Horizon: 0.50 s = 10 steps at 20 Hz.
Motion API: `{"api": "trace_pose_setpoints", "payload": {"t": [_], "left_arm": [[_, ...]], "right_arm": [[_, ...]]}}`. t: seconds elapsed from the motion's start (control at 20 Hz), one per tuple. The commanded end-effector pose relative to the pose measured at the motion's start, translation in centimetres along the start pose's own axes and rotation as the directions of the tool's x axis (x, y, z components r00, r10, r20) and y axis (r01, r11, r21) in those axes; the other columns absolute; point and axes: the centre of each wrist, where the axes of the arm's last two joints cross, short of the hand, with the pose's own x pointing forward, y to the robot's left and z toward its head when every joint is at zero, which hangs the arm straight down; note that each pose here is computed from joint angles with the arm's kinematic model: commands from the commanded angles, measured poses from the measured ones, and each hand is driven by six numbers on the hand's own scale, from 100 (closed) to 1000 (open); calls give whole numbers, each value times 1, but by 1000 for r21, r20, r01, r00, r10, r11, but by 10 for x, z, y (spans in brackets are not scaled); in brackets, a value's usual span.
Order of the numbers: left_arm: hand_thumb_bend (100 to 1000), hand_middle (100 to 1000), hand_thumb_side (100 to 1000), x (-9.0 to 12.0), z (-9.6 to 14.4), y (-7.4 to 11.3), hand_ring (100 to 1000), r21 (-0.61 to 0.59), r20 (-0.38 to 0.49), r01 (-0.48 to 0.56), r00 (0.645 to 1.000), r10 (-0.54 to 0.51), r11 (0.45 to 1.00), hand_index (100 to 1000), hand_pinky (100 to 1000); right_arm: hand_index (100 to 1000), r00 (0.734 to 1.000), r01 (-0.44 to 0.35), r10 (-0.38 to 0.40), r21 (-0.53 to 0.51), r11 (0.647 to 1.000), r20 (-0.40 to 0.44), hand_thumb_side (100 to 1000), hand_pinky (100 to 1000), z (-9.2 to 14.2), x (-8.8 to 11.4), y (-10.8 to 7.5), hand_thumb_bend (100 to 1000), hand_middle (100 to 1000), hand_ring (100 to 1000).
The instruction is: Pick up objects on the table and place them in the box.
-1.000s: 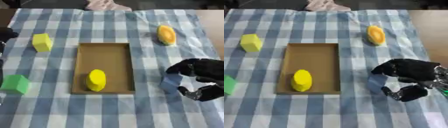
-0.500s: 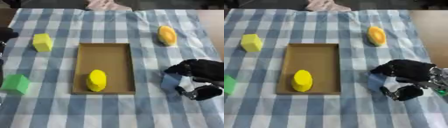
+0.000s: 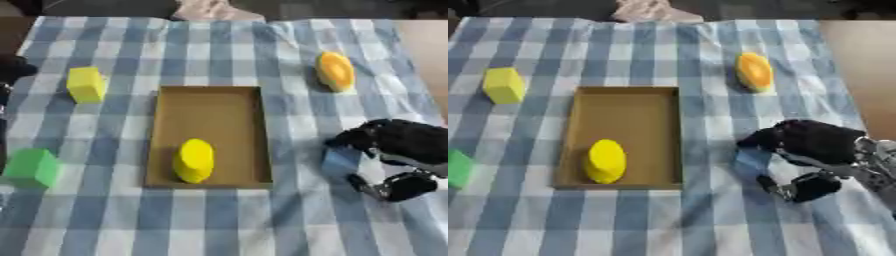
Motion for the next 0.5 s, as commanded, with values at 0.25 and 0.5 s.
{"api": "trace_pose_setpoints", "payload": {"t": [0.25,0.5], "left_arm": [[100,648,676,7,-4,1,712,-9,27,3,1000,-3,1000,828,928],[100,648,675,7,-4,1,713,-7,27,6,1000,-6,1000,828,928]], "right_arm": [[700,999,30,-25,-119,992,47,213,744,7,6,-16,100,391,366],[693,997,66,-55,-194,979,58,200,747,14,9,-35,100,374,359]]}}
